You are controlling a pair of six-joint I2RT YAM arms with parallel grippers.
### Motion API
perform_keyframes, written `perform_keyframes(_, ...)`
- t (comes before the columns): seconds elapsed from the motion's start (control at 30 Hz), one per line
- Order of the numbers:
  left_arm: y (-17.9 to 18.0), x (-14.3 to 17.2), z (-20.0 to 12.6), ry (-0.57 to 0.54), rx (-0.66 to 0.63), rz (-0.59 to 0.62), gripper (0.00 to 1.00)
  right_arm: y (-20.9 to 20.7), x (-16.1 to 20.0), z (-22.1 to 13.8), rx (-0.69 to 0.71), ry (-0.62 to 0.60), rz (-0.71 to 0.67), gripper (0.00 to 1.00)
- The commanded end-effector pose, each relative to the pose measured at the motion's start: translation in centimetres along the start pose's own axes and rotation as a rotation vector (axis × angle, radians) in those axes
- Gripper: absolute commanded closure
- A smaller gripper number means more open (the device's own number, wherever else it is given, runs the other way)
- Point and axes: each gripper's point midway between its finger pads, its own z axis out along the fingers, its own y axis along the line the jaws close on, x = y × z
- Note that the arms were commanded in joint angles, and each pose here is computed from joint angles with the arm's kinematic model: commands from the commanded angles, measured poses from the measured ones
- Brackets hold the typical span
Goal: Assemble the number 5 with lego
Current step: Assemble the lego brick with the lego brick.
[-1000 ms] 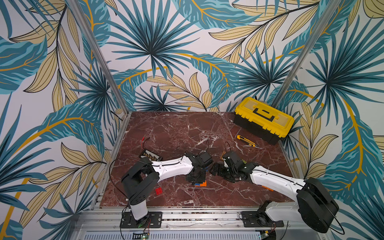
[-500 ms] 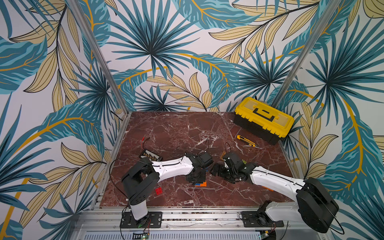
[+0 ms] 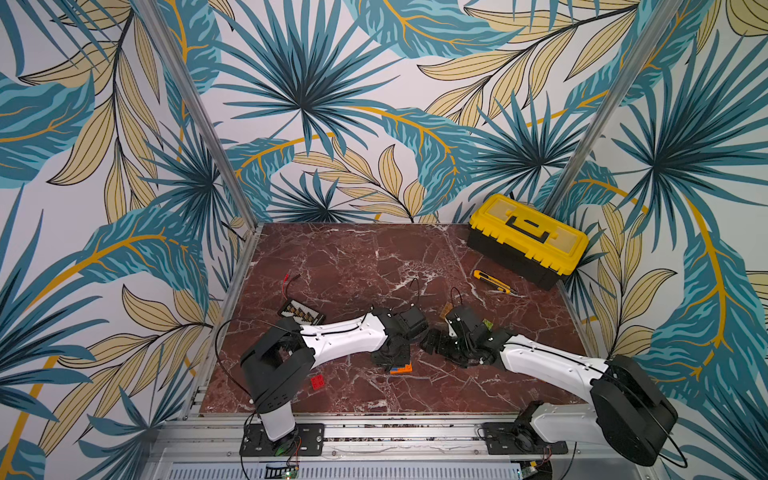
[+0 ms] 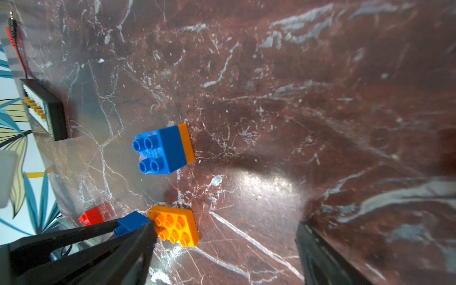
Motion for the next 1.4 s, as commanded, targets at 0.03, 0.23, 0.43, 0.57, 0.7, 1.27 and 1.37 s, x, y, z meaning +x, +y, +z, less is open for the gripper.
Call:
perform_keyframes(0.03,-1.3,-0.3,-1.3,-0.032,0.042,-0.042,0.75,0.7,0.7,0.6,-0.079,0.022,0.018,0.18)
perform_keyframes(0.23,-1.4,-0.1,-1.1,-0.029,0.023,-0.064,0.74,0.9,1.2,1.1,-0.096,0.051,0.015,0.21)
perform_keyframes(0.43,-1.0,-0.2,-0.5,-0.03,-0.015,-0.085,0.74,0.8,1.2,1.2,-0.094,0.049,0.01,0.21)
perform_keyframes(0.57,-1.7,-0.1,0.2,-0.01,0.002,-0.077,0.73,0.4,1.2,1.3,-0.081,0.045,0.014,0.2)
perform_keyframes(0.7,-1.4,0.0,0.5,-0.006,-0.016,-0.088,0.71,0.3,1.3,1.4,-0.077,0.049,0.018,0.2)
perform_keyframes(1.27,-0.6,1.2,1.8,0.028,-0.036,-0.162,0.69,1.2,2.0,1.6,-0.137,0.08,0.01,0.33)
perform_keyframes(1.37,-0.7,1.6,2.4,0.047,-0.041,-0.163,0.69,1.4,2.4,1.8,-0.148,0.096,0.007,0.38)
